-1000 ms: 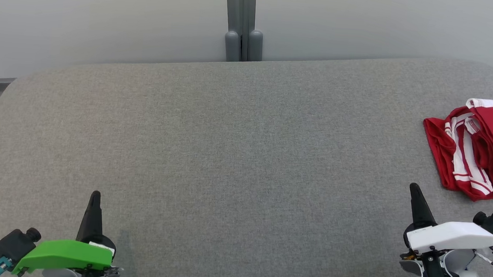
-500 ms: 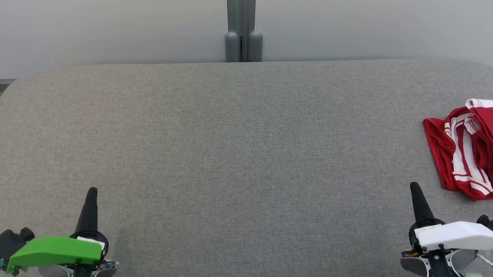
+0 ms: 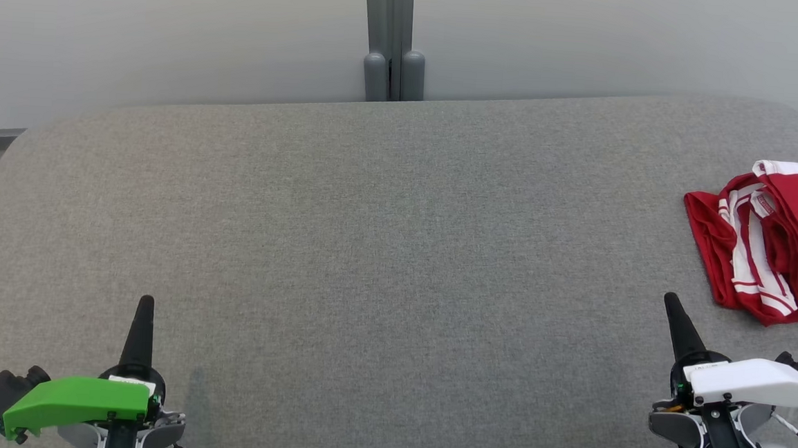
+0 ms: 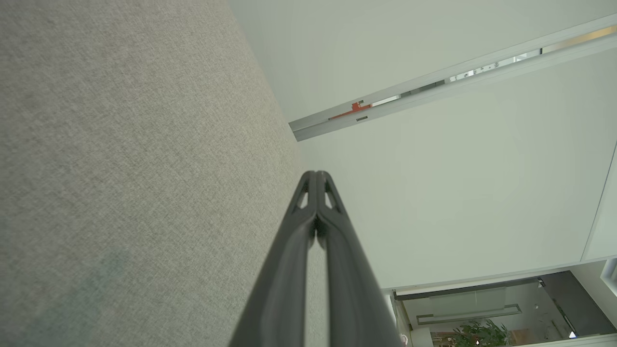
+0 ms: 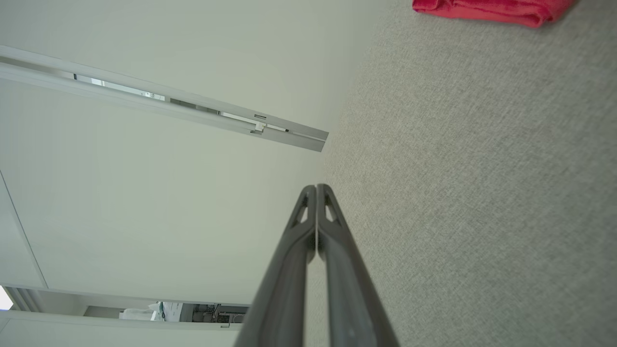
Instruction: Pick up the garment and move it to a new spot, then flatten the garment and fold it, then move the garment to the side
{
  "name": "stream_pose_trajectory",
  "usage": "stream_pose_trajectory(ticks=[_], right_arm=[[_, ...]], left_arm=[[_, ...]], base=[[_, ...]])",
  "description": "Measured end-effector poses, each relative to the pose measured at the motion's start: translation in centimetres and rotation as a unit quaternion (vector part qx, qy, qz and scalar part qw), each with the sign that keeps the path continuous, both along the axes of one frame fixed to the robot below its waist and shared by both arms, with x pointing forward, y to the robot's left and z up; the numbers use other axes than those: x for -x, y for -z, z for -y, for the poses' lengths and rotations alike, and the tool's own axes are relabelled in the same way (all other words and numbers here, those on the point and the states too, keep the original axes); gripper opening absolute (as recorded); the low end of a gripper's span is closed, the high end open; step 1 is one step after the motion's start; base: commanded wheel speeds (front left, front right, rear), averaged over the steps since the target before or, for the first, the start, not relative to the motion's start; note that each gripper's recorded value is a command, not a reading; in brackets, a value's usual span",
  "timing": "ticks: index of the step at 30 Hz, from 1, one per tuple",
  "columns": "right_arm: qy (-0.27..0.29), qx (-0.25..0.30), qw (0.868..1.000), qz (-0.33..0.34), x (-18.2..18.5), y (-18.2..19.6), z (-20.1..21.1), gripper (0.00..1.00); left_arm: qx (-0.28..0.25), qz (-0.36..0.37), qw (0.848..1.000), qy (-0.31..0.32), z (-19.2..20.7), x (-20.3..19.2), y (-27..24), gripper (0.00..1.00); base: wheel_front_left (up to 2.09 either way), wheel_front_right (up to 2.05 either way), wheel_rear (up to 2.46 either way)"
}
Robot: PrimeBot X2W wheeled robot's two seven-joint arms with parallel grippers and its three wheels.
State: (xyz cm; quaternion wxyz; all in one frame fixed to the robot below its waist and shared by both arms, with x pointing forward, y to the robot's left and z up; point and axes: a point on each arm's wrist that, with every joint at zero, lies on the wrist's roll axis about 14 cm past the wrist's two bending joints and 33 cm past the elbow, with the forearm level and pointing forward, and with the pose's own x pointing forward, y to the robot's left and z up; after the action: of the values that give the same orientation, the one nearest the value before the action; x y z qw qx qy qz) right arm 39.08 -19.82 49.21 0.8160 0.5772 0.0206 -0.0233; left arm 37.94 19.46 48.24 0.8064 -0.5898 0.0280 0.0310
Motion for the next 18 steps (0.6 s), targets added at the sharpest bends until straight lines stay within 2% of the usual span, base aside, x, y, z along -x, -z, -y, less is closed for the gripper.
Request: stream_pose_trajectory(ticks=[18], right_arm=[[0.001,-0.076,0.997,0.011,0.06,-0.57,0.09,0.00]], left_arm=[[0.069,0.012,0.998,0.000,-0.21,-0.31,-0.74,0.00]], base=[[0.00,0.00,0.00]])
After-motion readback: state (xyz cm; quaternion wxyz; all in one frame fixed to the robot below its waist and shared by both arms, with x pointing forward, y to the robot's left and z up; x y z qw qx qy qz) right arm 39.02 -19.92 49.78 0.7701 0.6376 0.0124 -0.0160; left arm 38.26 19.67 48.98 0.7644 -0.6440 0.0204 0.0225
